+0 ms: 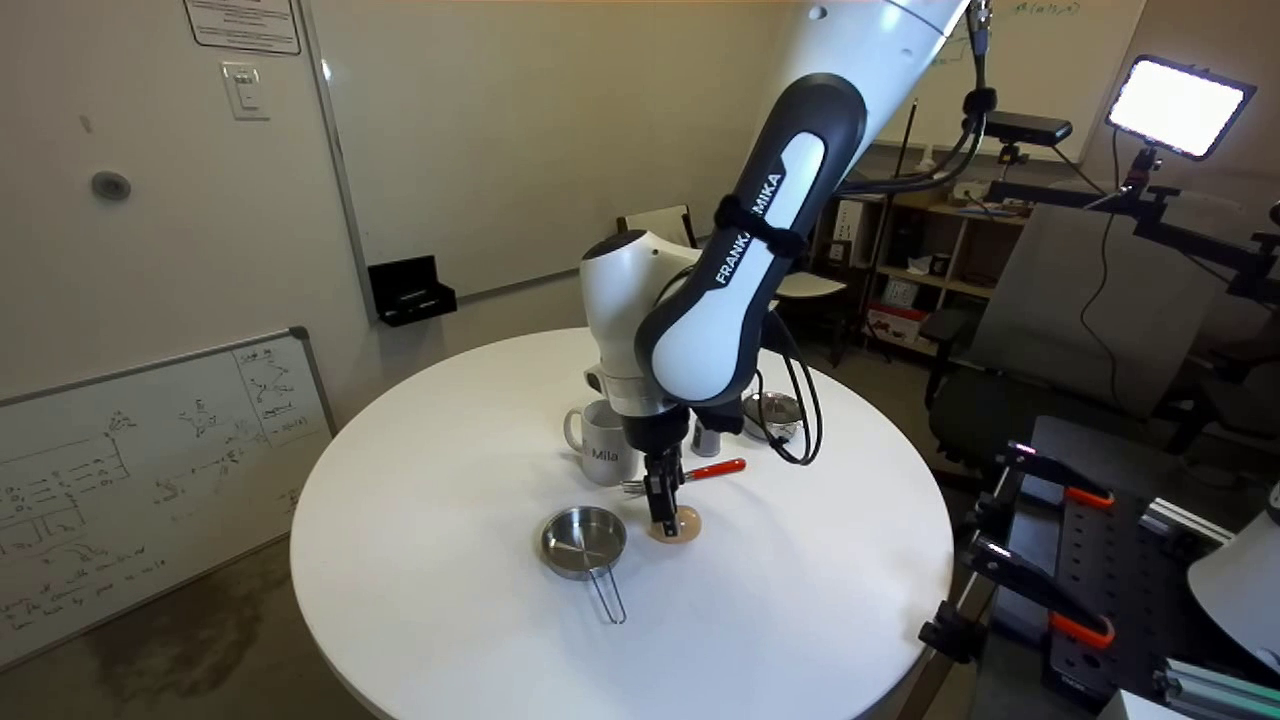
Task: Put the egg on the silver pan
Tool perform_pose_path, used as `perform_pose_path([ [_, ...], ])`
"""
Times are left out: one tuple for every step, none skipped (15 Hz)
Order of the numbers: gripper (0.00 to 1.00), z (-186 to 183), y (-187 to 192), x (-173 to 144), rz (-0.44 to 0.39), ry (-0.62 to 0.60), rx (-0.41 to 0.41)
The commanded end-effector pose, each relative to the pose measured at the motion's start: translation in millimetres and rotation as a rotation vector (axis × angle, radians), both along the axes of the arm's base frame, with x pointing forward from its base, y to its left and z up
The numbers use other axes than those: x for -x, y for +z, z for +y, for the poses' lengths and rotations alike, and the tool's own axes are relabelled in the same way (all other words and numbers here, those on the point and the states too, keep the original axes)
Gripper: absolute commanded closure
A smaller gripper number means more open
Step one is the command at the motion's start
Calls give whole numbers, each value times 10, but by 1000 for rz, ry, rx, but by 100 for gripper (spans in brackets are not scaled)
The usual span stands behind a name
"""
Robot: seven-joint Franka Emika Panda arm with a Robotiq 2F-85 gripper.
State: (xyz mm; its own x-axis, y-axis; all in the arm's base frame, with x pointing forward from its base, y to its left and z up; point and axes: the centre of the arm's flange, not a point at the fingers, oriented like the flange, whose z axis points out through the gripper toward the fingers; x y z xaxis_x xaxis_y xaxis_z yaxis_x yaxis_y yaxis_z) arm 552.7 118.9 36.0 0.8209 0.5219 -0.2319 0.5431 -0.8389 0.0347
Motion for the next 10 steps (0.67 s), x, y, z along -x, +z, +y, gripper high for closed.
perform_pose_path([
  [0,-10,-29,47,16,21,1],
  [0,-2,-42,52,18,21,-1],
  [0,11,-51,63,20,21,-3],
  [0,19,-65,68,23,20,-4],
  [0,28,-78,76,26,21,-2],
  [0,32,-91,84,29,21,-1],
  [18,34,-102,91,31,20,2],
  [26,33,-110,96,34,20,6],
  [33,31,-112,99,36,21,7],
  [40,30,-113,100,37,21,9],
])
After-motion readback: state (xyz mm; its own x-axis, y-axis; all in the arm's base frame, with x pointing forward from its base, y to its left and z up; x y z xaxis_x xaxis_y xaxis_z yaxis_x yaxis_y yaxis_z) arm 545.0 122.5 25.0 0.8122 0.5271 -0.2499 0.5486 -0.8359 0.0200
